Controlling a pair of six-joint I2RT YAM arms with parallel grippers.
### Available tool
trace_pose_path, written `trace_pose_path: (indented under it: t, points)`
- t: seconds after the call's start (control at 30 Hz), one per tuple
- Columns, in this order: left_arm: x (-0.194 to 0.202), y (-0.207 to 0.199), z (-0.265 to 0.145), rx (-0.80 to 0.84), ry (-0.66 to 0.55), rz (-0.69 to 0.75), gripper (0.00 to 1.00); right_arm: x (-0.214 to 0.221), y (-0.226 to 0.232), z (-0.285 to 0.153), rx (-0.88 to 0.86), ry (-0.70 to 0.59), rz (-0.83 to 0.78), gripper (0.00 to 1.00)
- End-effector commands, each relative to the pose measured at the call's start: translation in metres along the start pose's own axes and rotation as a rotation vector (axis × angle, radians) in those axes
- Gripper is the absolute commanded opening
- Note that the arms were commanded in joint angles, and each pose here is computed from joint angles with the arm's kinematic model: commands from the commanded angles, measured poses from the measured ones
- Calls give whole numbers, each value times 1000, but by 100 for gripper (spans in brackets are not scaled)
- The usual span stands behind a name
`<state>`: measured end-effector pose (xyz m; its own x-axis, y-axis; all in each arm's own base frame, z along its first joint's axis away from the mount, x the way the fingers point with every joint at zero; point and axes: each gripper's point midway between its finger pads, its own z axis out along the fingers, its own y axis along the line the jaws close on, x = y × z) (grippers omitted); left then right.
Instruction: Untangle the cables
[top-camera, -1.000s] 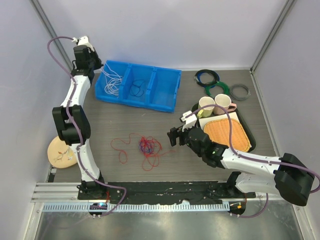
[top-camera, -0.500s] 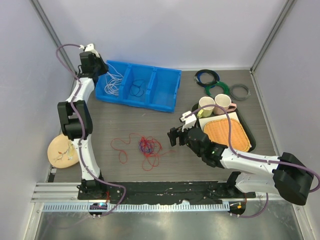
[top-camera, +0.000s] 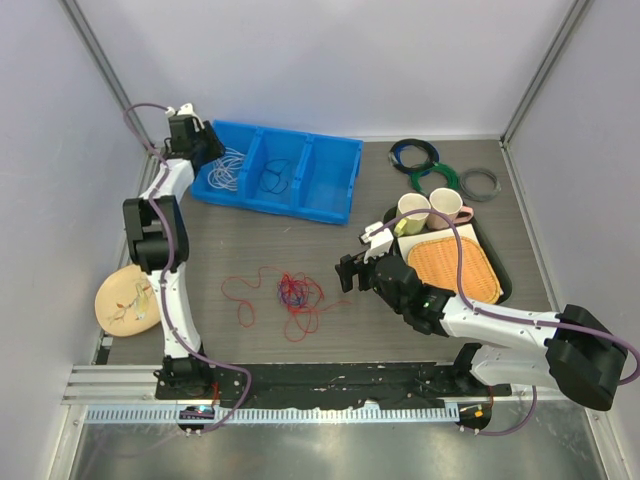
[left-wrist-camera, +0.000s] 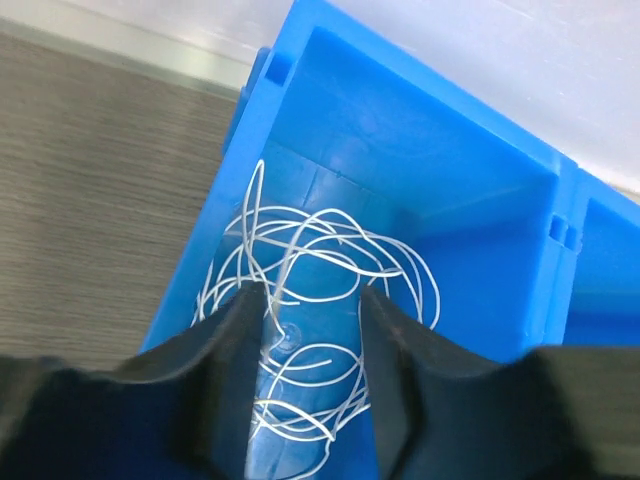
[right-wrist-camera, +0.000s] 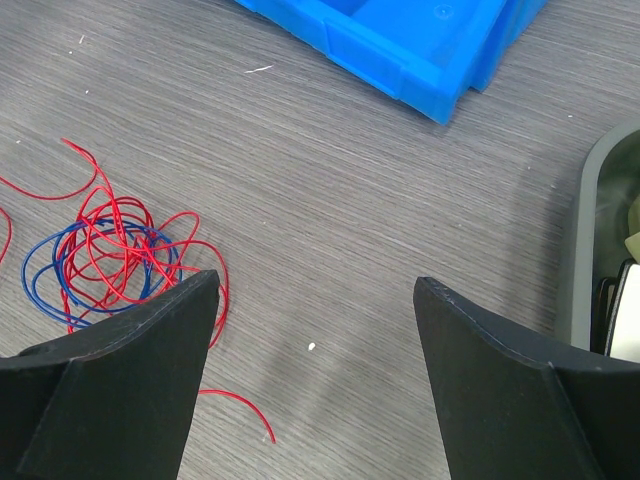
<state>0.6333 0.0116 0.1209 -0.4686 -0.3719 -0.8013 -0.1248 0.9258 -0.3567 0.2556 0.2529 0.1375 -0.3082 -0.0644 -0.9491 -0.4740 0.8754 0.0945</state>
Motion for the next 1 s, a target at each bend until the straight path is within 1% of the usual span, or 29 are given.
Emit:
trace_pose_path:
  t: [0.0,0.03,0.07,0.13,0.17,0.27,0.3,0.33,0.37,0.4,0.43,0.47,0.5,0.53,0.57,0.6,0.63,0.67,0.7,0.73,0.77,0.8,0.83,0.87,0.9,0.93,0.97]
  points:
    - [-67,-41,-41,79,-148,27,51,-16,0,3,14,-44,20,84]
    - [-71,-45,-46,83,-156,31,56,-16,0,3,13,-41,20,84]
    - [-80,-53,-57,92,-178,38,73,-16,0,3,13,-41,20,84]
    - [-83,-59,-67,82,-193,40,87,-16,0,1,12,-38,22,84]
    - [-89,-64,-76,84,-210,43,100,-16,0,1,10,-37,24,84]
    - [-107,-85,-112,93,-262,60,100,-19,1,-1,2,-44,30,85]
    - [-118,-88,-134,81,-289,62,100,-20,2,-1,-3,-46,31,85]
    - [-113,-111,-144,104,-292,76,100,-22,4,-2,-12,-51,34,85]
    - [-115,-116,-154,102,-305,76,100,-24,7,-3,-32,-51,34,85]
    - [-115,-125,-176,120,-315,73,100,-23,10,-3,-44,-47,35,85]
    - [-108,-138,-185,143,-302,75,100,-22,11,-3,-53,-40,31,85]
    - [-99,-135,-192,105,-295,54,100,-21,12,-2,-58,-33,27,85]
    - [-84,-143,-200,100,-266,44,100,-17,15,-2,-70,-17,33,85]
    - [-89,-151,-226,109,-297,25,100,-13,16,-1,-74,-1,33,85]
    - [-64,-146,-227,95,-248,17,100,-12,19,0,-84,9,35,85]
    - [-44,-155,-235,112,-210,10,100,-10,24,0,-111,20,36,85]
    - [-43,-158,-261,127,-232,-21,100,-9,28,0,-127,26,43,85]
    - [-3,-144,-257,91,-160,-43,100,-5,30,1,-142,38,40,84]
    - [18,-154,-267,136,-125,-57,100,-3,38,0,-185,47,42,85]
    - [28,-157,-286,172,-126,-51,100,-1,42,0,-206,53,42,84]
    - [71,-142,-284,148,-51,-37,100,0,47,-1,-233,60,42,84]
    - [92,-142,-292,142,-32,-39,100,-2,51,-1,-255,54,42,84]
    - [110,-138,-297,136,-6,-85,100,-3,58,-2,-294,55,41,84]
    - [136,-126,-309,141,11,-102,100,-9,63,-1,-310,43,44,84]
    - [154,-131,-316,173,37,-105,100,-11,66,1,-321,37,41,84]
    - [167,-130,-322,187,52,-152,100,-14,71,2,-345,38,37,83]
    - [190,-121,-327,191,81,-163,100,-24,75,5,-353,22,36,84]
